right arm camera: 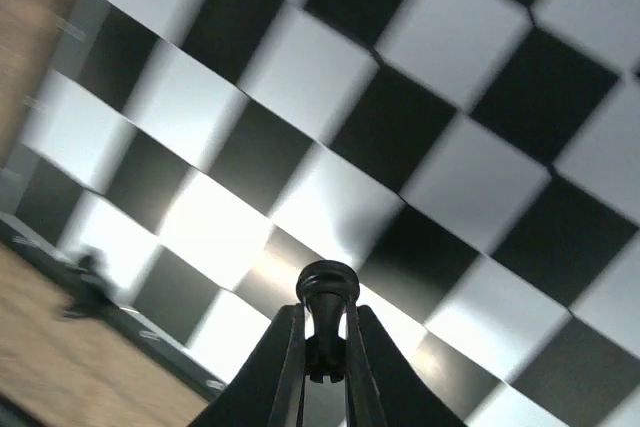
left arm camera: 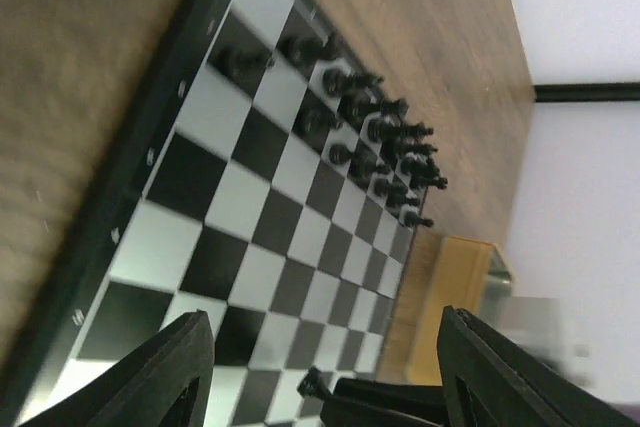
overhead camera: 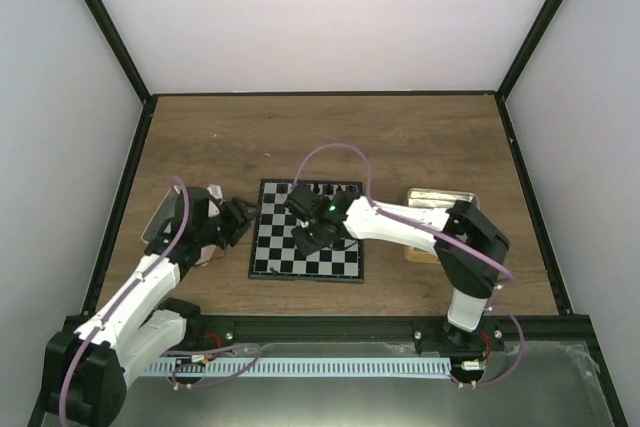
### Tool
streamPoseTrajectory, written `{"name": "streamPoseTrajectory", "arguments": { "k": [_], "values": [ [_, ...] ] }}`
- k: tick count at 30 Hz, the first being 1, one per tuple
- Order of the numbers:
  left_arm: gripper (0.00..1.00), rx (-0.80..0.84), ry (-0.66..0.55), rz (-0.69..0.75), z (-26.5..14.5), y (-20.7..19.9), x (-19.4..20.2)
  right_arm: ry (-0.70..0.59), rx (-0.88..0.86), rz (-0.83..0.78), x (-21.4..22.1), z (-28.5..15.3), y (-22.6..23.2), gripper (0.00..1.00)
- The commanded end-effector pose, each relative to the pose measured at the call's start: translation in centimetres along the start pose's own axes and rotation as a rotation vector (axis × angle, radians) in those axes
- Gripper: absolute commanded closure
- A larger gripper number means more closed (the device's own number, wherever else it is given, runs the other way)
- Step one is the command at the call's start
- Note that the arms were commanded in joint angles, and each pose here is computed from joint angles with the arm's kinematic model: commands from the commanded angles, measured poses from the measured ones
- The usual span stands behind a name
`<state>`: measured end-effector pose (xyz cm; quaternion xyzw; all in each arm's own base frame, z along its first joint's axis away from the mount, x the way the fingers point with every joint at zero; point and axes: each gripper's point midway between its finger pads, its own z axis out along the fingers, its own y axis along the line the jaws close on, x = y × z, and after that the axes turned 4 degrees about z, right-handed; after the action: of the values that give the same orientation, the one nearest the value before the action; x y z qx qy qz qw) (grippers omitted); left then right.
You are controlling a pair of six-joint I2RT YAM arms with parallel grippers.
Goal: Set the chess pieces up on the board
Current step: Place the chess piece on the chessboard, then pick up the chess piece from the chessboard.
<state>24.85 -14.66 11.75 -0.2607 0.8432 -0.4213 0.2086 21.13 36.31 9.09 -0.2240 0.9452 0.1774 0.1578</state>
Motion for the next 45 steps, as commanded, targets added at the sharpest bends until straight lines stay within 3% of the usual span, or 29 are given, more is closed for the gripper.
{"name": "streamPoseTrajectory", "arguments": {
  "k": [1,5,12,14,19,28,33,45],
  "values": [
    [0.37,-0.178,-0.065,0.297,-1.1,0.6,-2.3,0.188,0.224,-0.051,3.1,0.0,-3.9,0.99],
    [0.37,-0.212,0.009,0.348,-0.1,1.4,-1.6,0.201,0.232,-0.054,1.9,1.5,-3.3,0.98],
    [0.37,-0.236,0.056,0.389,0.9,1.7,-0.6,0.147,0.219,-0.010,0.1,1.5,-2.4,0.67],
    [0.36,-0.232,0.067,0.402,1.2,1.4,-0.2,0.108,0.210,0.025,-0.5,0.9,-2.5,0.62],
    [0.37,-0.216,0.132,0.490,2.5,0.1,1.7,-0.055,0.138,0.178,-2.8,-2.4,-3.5,0.60],
    [0.43,-0.246,0.309,0.672,6.5,-2.2,7.7,-0.255,0.143,0.572,-1.1,-5.9,-12.3,0.61],
    [0.41,-0.254,0.452,0.739,8.7,-2.5,10.7,-0.289,0.153,0.600,0.1,-6.4,-14.2,0.61],
    [0.58,-0.495,0.469,0.848,10.3,-0.7,11.1,-0.324,0.174,0.590,1.3,-6.4,-15.4,0.58]
  ]
}}
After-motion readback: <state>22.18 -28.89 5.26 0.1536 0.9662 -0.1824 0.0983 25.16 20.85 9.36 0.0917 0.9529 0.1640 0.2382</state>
